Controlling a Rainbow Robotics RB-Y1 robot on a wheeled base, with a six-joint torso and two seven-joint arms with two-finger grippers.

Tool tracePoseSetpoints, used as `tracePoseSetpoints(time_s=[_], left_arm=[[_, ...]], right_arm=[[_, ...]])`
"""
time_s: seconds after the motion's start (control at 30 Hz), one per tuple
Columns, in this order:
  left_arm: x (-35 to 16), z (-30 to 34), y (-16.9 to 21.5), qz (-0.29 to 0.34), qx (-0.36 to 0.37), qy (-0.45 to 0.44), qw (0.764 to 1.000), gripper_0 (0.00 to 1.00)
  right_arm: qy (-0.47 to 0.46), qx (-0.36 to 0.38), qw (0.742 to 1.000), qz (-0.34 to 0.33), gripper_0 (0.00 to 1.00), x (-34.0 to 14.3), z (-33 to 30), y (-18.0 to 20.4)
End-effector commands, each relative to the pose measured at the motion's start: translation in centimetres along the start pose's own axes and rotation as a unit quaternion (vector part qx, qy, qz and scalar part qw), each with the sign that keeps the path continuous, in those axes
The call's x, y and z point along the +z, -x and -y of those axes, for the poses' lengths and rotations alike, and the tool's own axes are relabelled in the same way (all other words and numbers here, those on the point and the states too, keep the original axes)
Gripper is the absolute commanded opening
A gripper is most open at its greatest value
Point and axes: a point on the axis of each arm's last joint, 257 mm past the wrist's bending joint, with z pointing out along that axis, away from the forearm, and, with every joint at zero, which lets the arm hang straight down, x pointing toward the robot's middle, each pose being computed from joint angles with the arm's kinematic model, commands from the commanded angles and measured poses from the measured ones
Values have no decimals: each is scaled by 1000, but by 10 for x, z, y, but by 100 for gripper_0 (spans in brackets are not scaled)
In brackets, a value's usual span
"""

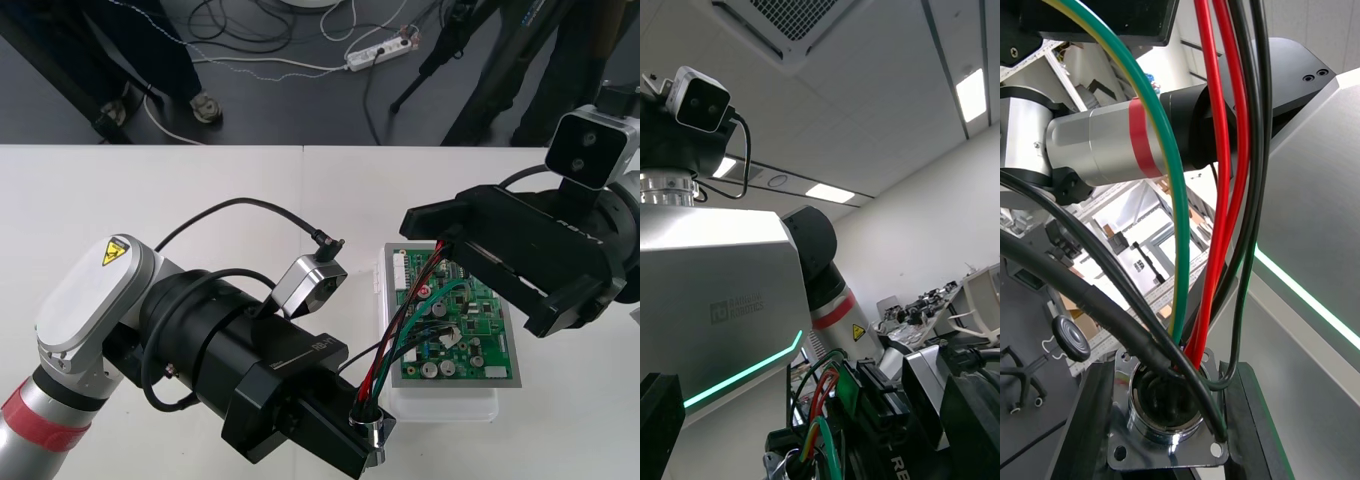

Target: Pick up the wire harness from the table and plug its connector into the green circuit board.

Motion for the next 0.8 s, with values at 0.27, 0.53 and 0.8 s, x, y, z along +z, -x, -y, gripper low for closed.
tracePoseSetpoints(time_s=[0.27,0.53,0.8], left_arm=[[16,21,1,-29,-7,-38,999,0],[16,21,1,-29,-7,-38,999,0],[15,22,1,-28,-7,-39,999,0]], right_arm=[[41,16,999,18,98,15,-12,18],[37,20,999,19,27,13,-10,18],[36,20,999,17,0,13,-9,17]])
